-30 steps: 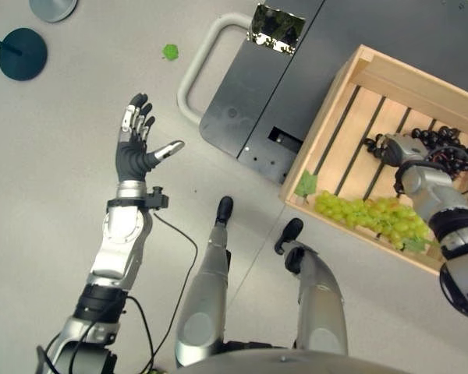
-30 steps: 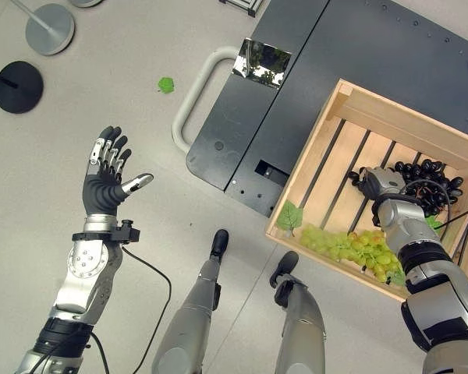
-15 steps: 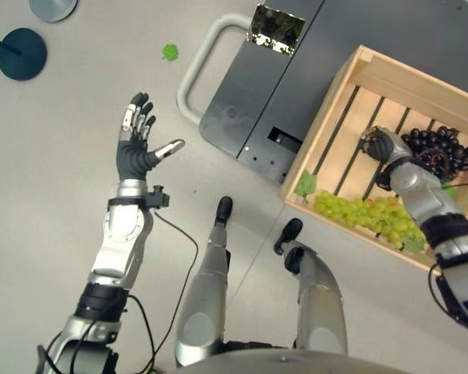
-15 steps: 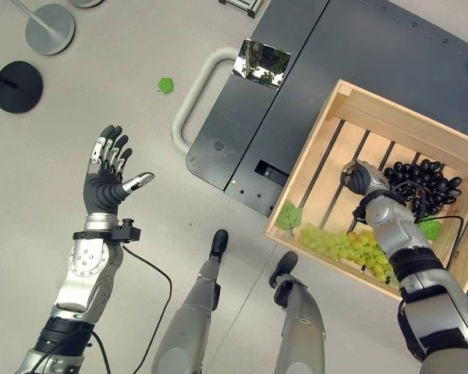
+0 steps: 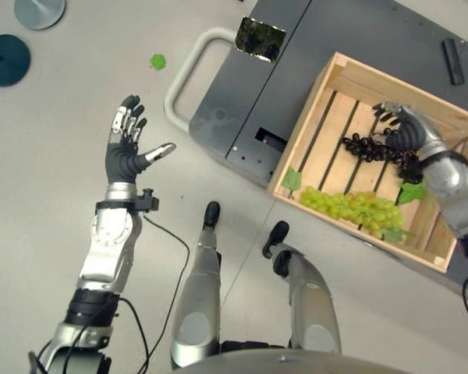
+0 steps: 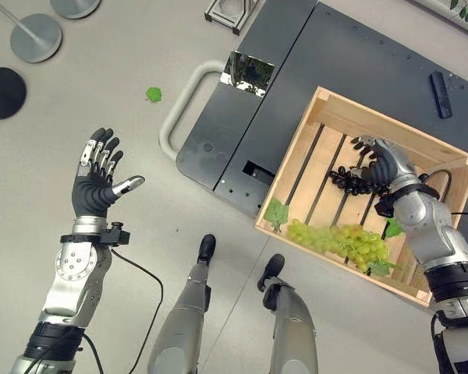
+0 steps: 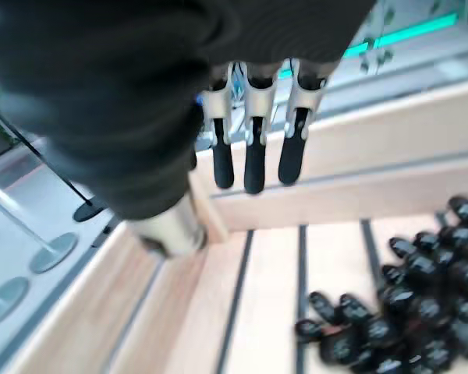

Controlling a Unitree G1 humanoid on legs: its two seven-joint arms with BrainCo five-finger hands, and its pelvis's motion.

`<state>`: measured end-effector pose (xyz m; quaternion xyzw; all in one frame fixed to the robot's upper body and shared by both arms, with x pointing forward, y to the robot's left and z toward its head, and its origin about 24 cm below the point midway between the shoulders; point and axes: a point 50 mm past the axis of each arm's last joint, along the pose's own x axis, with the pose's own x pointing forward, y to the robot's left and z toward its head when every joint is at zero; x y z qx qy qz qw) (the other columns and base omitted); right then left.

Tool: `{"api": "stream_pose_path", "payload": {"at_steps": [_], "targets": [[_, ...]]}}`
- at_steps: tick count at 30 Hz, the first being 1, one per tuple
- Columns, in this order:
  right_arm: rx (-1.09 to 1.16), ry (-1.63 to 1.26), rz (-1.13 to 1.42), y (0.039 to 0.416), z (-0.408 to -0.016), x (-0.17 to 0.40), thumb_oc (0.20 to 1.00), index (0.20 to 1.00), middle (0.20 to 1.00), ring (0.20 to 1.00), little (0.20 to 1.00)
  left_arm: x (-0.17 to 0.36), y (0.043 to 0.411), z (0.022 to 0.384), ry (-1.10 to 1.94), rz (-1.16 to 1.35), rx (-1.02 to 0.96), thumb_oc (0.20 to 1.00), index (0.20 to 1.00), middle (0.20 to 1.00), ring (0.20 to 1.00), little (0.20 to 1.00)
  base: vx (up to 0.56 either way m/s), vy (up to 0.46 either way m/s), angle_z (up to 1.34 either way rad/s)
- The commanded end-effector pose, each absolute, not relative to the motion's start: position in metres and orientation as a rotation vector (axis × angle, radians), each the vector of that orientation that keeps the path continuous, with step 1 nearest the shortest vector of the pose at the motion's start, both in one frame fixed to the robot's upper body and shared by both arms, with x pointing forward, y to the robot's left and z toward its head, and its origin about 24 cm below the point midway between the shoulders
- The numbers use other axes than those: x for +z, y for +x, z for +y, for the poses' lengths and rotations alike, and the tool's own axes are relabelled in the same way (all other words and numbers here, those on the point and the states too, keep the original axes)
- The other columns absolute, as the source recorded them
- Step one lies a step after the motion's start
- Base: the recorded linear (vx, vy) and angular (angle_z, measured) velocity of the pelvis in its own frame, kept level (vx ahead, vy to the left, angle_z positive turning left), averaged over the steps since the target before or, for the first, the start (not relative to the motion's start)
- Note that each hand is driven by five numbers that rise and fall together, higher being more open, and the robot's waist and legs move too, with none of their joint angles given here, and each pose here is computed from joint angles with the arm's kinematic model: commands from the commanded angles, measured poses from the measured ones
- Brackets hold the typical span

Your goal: Pick up the fruits from the basket on one side to the basket on the other side

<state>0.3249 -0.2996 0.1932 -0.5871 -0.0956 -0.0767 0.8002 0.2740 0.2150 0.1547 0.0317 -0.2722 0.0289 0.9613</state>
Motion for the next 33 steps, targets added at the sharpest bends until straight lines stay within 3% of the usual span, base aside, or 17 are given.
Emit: {"api": "stream_pose_path", "payload": {"at_steps": [1, 23, 33], "targets": [[-0.223, -1.417, -0.236, 0.330, -0.300, 0.213, 1.000, 1.000, 1.000, 1.000, 1.000, 0.180, 0.259, 0.219, 0.051, -0.708, 0.079, 1.000, 1.000, 1.000, 1.000, 1.000, 0.00, 0.060, -0.15], [-0.319, -1.615, -0.193, 0.338, -0.318, 0.257, 1.000, 1.000, 1.000, 1.000, 1.000, 0.202, 0.243, 0.226, 0.095, -0.814, 0.142, 1.000, 1.000, 1.000, 1.000, 1.000, 0.00, 0.027, -0.15], [-0.428, -1.576, -0.180, 0.341, -0.332, 0.274, 1.000, 1.000, 1.000, 1.000, 1.000, 0.206, 0.240, 0.224, 0.101, -0.837, 0.139, 1.000, 1.000, 1.000, 1.000, 1.000, 0.01, -0.014, 0.01]]}}
